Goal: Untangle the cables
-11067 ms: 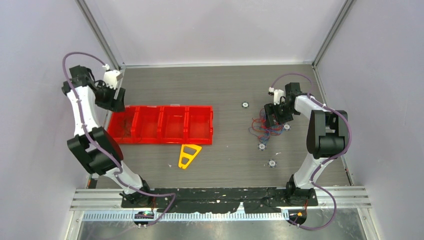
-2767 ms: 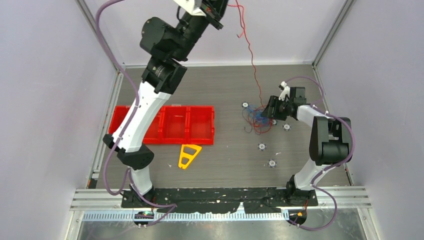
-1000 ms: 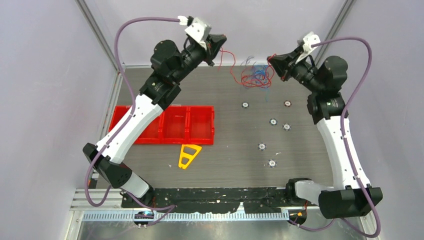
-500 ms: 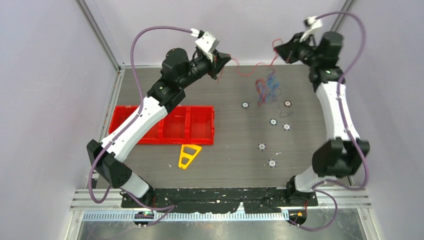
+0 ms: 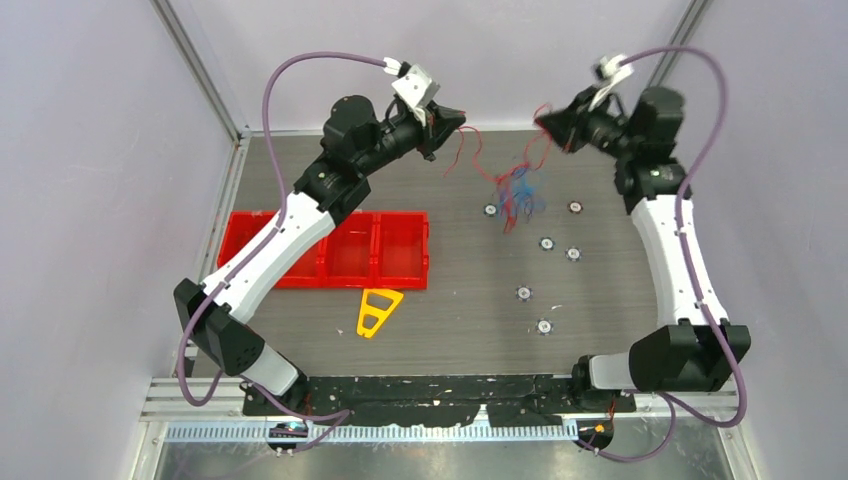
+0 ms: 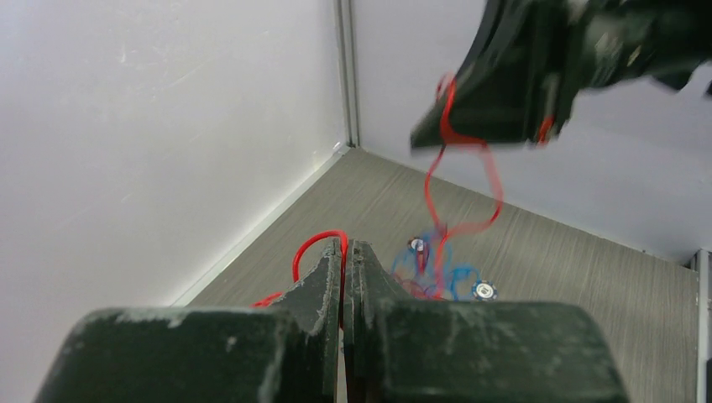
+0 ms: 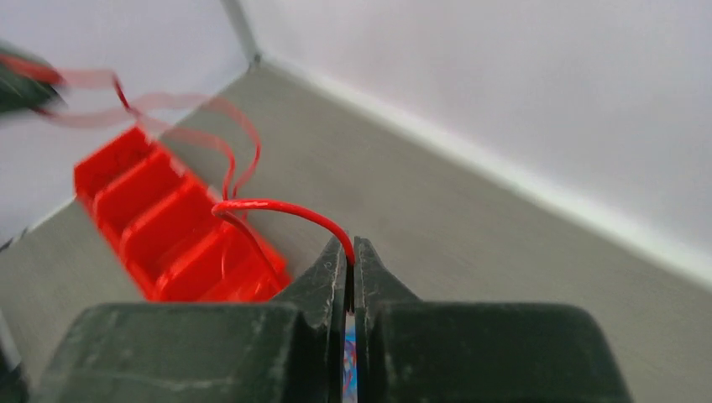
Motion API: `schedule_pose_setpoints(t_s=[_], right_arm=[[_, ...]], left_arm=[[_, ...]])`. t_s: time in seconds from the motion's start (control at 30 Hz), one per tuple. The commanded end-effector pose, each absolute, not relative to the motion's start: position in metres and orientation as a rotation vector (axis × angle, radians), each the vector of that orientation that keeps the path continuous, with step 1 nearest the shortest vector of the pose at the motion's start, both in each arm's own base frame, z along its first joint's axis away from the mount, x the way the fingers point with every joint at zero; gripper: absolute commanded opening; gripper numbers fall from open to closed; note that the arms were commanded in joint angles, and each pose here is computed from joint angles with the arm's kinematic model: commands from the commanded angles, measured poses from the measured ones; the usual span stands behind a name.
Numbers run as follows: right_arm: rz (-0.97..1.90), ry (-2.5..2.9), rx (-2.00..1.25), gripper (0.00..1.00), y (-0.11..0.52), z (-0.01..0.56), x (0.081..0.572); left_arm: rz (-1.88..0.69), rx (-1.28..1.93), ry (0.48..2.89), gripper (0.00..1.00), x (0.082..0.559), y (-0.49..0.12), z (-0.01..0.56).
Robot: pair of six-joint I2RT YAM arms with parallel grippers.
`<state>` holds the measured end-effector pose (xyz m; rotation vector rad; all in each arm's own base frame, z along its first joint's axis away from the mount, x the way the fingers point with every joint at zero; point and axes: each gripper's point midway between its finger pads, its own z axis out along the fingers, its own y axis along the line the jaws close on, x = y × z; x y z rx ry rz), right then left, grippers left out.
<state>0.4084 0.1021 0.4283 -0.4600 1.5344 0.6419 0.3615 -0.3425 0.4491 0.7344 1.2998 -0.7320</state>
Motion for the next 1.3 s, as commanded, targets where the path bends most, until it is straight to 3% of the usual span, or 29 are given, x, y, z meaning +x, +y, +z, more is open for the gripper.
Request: schedule_pose_setpoints(t_s=[0.0,0.13,0.27,0.37,0.4,0.47,0.67,0.93,1.1,1.27], right_arm=[[0.689,1.877,-0.541,0.06,0.114,0.286,0.406],[0.670,1.640,-0.566,0.05,0.117,0.358,0.390],[0.701,1.594,-0.590,0.05,0.124,0.376,0.376],[0.669,1.590,-0.621,0.05,0.122,0.369,0.368],[0.670,1.598,-0.627,0.05,0.122,0.365,0.366],[0.672,1.611,-0.640,0.05,0.123,0.359,0.361],[0.679,1.634,-0.653,0.05,0.131,0.344,0.354],[0.659,1.648,-0.683,0.05,0.141,0.332,0.348],[0.654,1.634,-0.678,0.05,0.141,0.332,0.343],[0.666,1.629,-0.683,0.05,0.143,0.328,0.339]], left_arm=[[-0.784,0.832,1.244,0.00,0.351,-0.354,0.454],[-0.783,0.980,1.365,0.00,0.347,-0.360,0.402],[-0.810,1.105,1.368,0.02,0.340,-0.367,0.364],[-0.863,1.138,1.310,0.48,0.334,-0.375,0.375],[-0.890,1.150,1.279,0.58,0.330,-0.378,0.384],[-0.936,1.149,1.247,0.64,0.328,-0.389,0.398],[-1.121,1.119,1.213,0.69,0.317,-0.420,0.427],[-1.233,1.117,1.269,0.72,0.307,-0.447,0.412],[-1.202,1.091,1.415,0.65,0.319,-0.453,0.383],[-1.196,1.078,1.474,0.28,0.322,-0.456,0.370]])
